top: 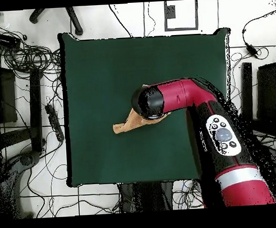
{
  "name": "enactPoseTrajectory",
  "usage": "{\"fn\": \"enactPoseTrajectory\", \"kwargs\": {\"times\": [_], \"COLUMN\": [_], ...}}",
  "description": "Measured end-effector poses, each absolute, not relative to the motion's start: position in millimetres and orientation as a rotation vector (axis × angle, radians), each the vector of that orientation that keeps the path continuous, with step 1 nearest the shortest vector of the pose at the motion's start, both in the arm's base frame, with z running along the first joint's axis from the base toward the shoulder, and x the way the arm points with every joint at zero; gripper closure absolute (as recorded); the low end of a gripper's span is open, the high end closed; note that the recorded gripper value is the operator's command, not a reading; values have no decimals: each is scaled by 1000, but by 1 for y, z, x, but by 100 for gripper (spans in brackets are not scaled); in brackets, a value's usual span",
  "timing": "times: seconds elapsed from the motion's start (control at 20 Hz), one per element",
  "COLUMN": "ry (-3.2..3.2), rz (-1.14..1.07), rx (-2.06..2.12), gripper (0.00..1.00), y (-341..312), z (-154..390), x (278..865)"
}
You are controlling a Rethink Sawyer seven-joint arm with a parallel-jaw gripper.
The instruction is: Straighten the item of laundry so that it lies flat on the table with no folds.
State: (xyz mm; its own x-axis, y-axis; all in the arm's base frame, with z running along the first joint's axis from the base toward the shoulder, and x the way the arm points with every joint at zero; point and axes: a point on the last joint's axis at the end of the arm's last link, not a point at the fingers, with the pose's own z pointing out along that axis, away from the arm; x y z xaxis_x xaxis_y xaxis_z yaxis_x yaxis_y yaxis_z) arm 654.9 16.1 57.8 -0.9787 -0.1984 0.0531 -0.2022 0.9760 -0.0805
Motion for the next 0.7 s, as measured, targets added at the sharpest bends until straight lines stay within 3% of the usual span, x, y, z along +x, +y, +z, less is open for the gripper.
{"fn": "enactPoseTrajectory", "kwargs": {"times": [0.7], "ry": [-3100], "rz": [39], "rx": [305], "gripper": [0], "y": [17], "z": [20], "x": [635]}}
